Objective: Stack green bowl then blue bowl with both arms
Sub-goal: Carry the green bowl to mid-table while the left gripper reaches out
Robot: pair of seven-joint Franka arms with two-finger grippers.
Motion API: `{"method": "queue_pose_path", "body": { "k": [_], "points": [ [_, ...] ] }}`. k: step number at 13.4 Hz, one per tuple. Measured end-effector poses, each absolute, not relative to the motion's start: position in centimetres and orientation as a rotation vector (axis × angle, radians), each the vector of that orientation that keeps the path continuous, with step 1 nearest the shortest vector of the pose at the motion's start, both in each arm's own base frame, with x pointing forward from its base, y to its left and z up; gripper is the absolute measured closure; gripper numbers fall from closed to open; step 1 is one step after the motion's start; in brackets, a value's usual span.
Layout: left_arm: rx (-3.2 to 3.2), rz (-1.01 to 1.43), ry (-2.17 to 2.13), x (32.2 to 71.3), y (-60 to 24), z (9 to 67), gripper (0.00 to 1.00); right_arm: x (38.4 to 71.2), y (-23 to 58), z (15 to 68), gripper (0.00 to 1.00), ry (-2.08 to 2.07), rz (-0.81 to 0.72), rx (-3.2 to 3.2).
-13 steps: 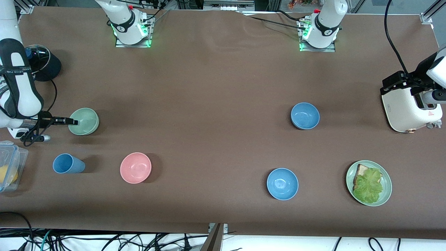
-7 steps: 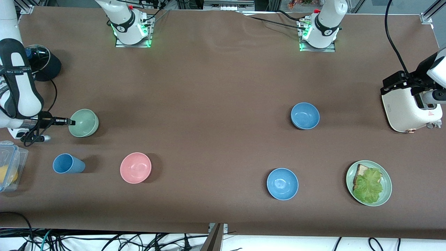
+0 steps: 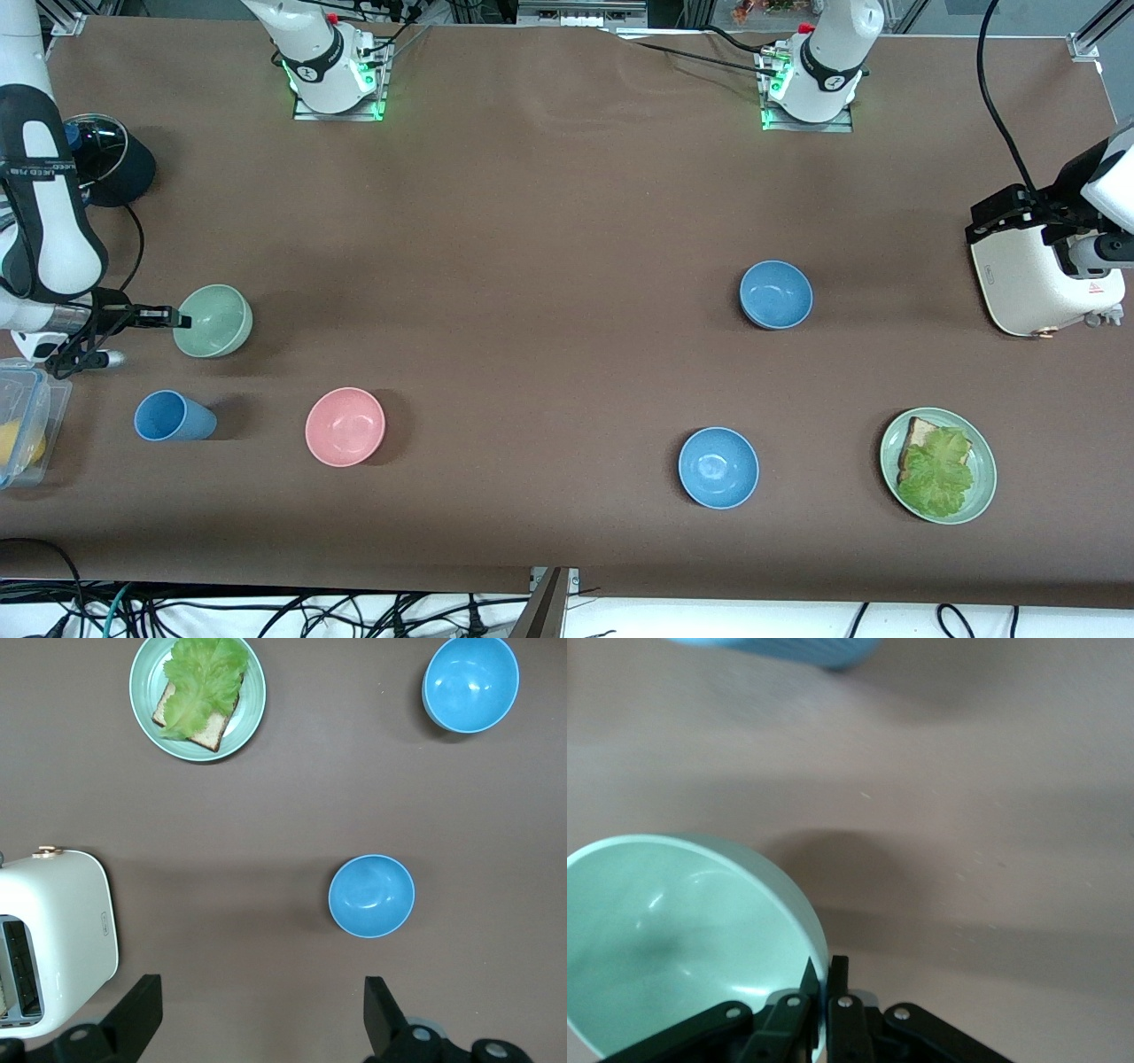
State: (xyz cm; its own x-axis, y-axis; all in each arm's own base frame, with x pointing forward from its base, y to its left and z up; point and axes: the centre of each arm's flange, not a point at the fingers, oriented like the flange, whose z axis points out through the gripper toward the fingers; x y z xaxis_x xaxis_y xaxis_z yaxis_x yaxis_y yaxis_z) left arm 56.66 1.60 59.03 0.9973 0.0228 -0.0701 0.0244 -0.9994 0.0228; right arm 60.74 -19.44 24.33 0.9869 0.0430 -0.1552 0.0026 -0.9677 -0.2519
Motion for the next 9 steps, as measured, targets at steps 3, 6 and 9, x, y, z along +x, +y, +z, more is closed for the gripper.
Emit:
{"method": "queue_pose_path", "body": {
  "k": [3, 6, 9],
  "points": [
    [3.114, -0.127, 0.046, 56.5, 2.0, 58.9, 0.00, 61.9, -14.8, 25.6, 0.96, 0.017, 0.251, -2.849],
    [3.072, -0.163, 0.068, 56.4, 2.3, 57.8, 0.03, 63.2, -8.1, 26.5, 0.96, 0.130, 0.287, -2.821],
    [3.061, -0.219, 0.084, 56.1, 2.7, 55.9, 0.03, 63.9, -0.1, 27.4, 0.96, 0.193, 0.331, -2.830]
  ]
}}
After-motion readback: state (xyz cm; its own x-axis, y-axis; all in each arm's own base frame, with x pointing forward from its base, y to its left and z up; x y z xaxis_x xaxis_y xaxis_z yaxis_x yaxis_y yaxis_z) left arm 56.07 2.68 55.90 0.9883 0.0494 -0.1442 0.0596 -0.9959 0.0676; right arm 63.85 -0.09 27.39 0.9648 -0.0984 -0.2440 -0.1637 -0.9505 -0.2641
